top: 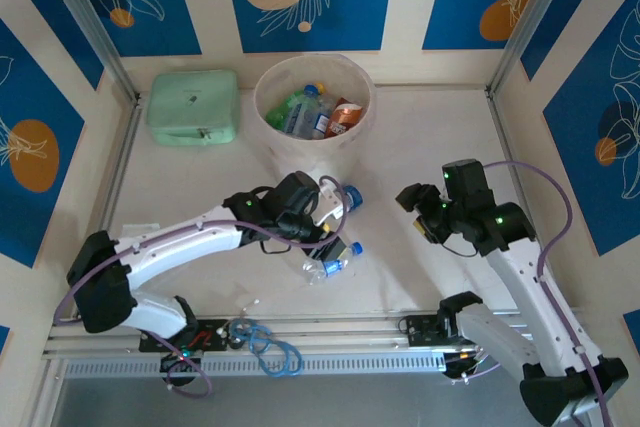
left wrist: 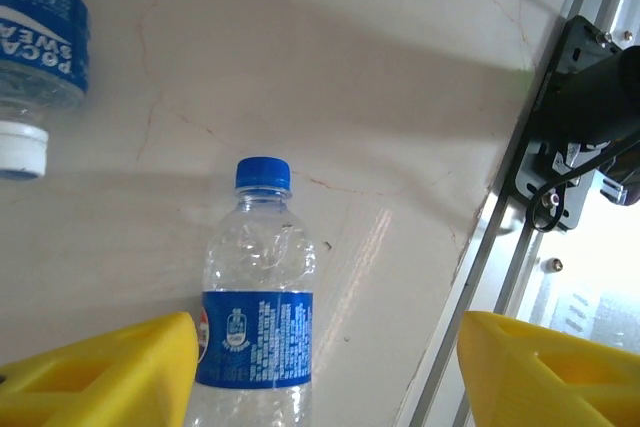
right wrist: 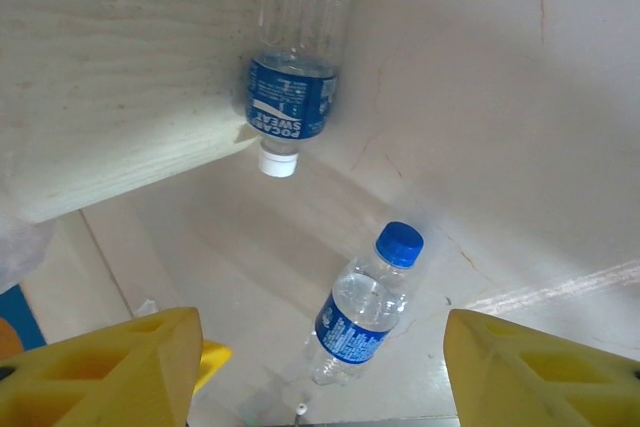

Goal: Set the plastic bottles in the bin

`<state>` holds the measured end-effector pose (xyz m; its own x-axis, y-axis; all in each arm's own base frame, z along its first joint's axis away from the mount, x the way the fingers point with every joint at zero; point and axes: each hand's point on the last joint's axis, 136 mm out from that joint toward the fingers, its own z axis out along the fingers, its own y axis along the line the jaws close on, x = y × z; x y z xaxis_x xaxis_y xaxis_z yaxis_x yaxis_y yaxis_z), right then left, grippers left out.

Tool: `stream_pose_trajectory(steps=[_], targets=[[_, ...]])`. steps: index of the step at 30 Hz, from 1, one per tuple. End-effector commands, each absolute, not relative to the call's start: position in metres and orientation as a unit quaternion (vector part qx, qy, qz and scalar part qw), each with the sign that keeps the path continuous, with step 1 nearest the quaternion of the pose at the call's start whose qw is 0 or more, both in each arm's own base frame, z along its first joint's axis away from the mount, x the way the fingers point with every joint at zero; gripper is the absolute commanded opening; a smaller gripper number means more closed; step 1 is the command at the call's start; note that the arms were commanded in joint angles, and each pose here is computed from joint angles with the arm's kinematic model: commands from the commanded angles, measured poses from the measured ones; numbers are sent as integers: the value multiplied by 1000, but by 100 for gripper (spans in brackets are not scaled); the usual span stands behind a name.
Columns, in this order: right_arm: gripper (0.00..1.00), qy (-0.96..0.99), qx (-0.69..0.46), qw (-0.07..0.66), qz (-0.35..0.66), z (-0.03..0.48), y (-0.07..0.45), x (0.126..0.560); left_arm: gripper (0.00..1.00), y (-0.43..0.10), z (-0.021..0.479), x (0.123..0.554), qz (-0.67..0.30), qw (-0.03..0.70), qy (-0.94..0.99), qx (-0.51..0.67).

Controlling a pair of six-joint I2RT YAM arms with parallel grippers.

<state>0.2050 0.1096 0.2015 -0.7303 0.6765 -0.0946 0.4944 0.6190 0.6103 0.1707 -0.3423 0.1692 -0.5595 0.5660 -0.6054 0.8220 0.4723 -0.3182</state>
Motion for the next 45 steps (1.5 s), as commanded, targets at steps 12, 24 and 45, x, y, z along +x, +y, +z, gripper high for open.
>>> stream_pose_trajectory(steps=[12, 24, 45], targets=[[57, 927, 329, 49, 175, 118, 180, 198, 88, -268, 255, 198, -260, 375, 849, 268], [55, 929, 339, -17, 148, 63, 208, 202, 97, -259, 251, 192, -280, 364, 853, 249], [47, 926, 353, -46, 125, 22, 213, 192, 100, -264, 234, 191, -301, 338, 858, 244]])
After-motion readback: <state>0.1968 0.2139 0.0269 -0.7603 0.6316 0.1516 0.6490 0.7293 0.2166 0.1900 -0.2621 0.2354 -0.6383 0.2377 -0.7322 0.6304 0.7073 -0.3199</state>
